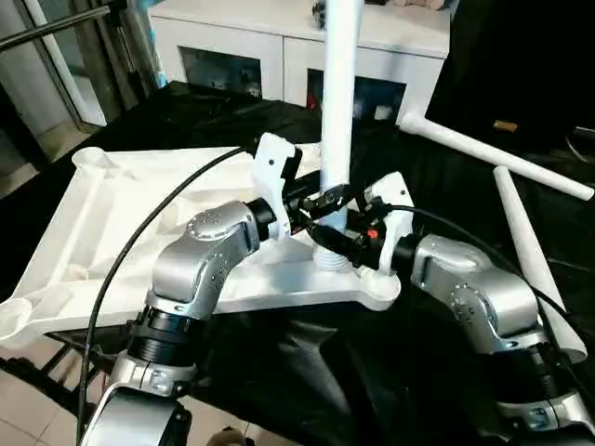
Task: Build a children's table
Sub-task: Insert table leg to table base
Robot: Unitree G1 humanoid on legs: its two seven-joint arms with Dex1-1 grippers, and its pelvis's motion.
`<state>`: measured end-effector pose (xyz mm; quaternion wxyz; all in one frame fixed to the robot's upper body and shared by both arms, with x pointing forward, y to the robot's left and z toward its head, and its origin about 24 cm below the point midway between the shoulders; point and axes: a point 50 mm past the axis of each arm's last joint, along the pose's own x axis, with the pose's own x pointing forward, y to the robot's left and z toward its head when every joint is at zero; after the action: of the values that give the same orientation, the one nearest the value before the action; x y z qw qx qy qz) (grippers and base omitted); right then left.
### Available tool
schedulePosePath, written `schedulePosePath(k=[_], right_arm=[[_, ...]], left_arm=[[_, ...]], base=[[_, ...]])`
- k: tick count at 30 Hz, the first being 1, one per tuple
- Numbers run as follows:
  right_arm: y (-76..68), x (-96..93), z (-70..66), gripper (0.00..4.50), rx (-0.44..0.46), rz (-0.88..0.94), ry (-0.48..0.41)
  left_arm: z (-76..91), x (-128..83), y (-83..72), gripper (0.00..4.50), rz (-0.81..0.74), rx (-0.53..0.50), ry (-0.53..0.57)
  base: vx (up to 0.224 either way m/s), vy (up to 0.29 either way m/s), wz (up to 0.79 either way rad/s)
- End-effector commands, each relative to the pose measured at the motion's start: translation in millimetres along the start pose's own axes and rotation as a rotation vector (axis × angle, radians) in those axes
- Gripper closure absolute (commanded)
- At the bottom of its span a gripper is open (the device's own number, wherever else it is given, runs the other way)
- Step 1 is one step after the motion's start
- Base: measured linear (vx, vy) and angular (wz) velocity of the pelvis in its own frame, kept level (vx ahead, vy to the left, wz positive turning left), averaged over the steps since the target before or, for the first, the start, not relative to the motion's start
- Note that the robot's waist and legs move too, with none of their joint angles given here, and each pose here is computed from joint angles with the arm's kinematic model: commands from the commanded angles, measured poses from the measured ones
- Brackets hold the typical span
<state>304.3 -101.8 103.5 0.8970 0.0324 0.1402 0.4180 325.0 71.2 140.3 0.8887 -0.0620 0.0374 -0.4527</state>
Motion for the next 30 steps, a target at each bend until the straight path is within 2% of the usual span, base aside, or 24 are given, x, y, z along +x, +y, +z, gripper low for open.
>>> schedulePosePath(k=[1,3,4,5,9,12,16,19,20,24,25,27,28,30], right_arm=[[3.7,1.6,0.2,2.39,0.004,0.017,0.009],[3.3,1.8,-0.2,2.52,0.015,0.012,0.006],[2.9,1.9,-0.1,2.54,0.016,0.007,0.0],[2.9,2.1,0.5,2.55,0.025,0.014,-0.021],[5.6,-0.3,1.8,2.6,0.055,0.085,-0.096],[13.4,-12.6,1.3,2.6,0.083,0.243,-0.172],[19.8,-28.9,-7.7,2.6,0.055,0.402,-0.136],[23.7,-41.8,-13.2,2.6,0.037,0.513,-0.081],[23.9,-43.3,-13.7,2.6,0.032,0.522,-0.07],[23.8,-49.0,-11.3,2.6,0.027,0.553,-0.06],[23.0,-50.8,-10.3,2.6,0.016,0.56,-0.054],[22.9,-51.0,-10.3,2.6,0.014,0.561,-0.053],[22.4,-51.5,-10.0,2.6,0.007,0.563,-0.048],[22.1,-52.2,-9.7,2.6,0.0,0.567,-0.044]], left_arm=[[11.2,3,-3.3,2.51,-0.009,0.05,-0.027],[10.9,3,-4.2,2.51,-0.025,0.051,-0.021],[10.7,3,-4.4,1.95,-0.029,0.053,-0.015],[10.0,3,-6.6,1.81,-0.056,0.045,-0.007],[10.6,2,-15.1,1.59,-0.159,-0.005,-0.027],[14.7,-3,-22.7,1.36,-0.283,-0.024,-0.087],[24.6,-13,-31.5,1.14,-0.502,-0.144,-0.158],[28.5,-22,-33.9,0.96,-0.673,-0.27,-0.151],[28.6,-24,-34.2,0.77,-0.695,-0.281,-0.147],[28.8,-26,-35.6,0.64,-0.758,-0.295,-0.11],[26.5,-26,-37.8,0.64,-0.775,-0.263,-0.068],[25.7,-25,-38.2,0.64,-0.774,-0.254,-0.059],[23.2,-23,-38.2,0.92,-0.756,-0.228,-0.038],[20.5,-18,-34.4,0.99,-0.699,-0.208,-0.031]], base=[[0.0,0.0,0.0],[0.0,0.0,0.0],[0.0,0.0,0.0],[0.0,0.0,0.0],[0.0,0.0,0.0],[0.0,0.0,0.0],[0.0,0.0,0.0],[0.0,0.0,0.0],[0.0,0.0,0.0],[0.0,0.0,0.0],[0.0,0.0,0.0],[0.0,0.0,0.0],[0.0,0.0,0.0],[0.0,0.0,0.0]])
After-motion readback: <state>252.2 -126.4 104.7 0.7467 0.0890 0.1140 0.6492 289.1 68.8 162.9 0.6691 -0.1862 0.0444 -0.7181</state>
